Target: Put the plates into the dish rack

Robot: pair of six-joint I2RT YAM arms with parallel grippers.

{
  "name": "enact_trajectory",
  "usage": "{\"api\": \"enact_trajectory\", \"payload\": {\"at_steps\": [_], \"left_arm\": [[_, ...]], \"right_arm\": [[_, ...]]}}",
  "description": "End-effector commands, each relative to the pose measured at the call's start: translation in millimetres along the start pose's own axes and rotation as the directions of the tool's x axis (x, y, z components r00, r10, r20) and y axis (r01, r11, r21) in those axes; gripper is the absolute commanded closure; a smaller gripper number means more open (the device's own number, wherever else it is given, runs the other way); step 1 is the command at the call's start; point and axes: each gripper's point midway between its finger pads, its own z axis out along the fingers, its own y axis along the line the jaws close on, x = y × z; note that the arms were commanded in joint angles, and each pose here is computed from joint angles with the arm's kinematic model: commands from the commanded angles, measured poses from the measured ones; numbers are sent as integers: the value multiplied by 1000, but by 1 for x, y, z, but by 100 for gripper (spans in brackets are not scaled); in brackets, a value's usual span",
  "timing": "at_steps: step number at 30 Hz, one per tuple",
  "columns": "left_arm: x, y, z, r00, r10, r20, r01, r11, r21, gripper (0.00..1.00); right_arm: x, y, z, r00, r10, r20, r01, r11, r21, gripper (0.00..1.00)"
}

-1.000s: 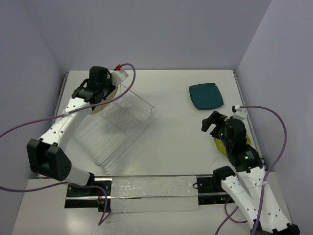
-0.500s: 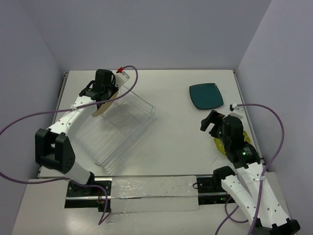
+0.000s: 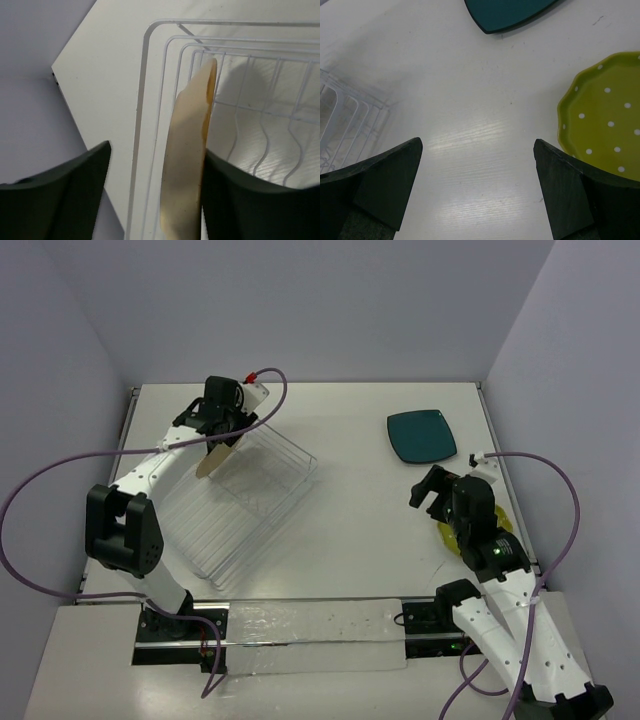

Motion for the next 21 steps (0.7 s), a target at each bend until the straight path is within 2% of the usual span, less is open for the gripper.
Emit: {"api": "enact_trajectory", "payload": {"at_steps": [1, 3, 5, 12, 21], "left_arm": [[-29, 29, -27, 994, -44, 100, 50, 997, -62, 15], [-34, 33, -38, 990, -49, 130, 57, 997, -59, 7], [-39, 35, -46, 987, -52, 154, 61, 997, -55, 4], [-44, 35, -74, 973, -41, 229, 48, 999, -25, 1], [-25, 45, -59, 982, -58, 182, 75, 993, -88, 1]], "right_arm": [[-9, 5, 4, 999, 21, 37, -21, 1000, -3, 0], [-11, 8, 5, 999, 22, 37, -21, 1000, -15, 0], [-11, 10, 7, 999, 18, 33, -18, 1000, -22, 0], [-9, 17, 9, 1000, 19, 20, -18, 999, -49, 0], [-9, 15, 7, 999, 30, 18, -29, 999, -41, 0]]}}
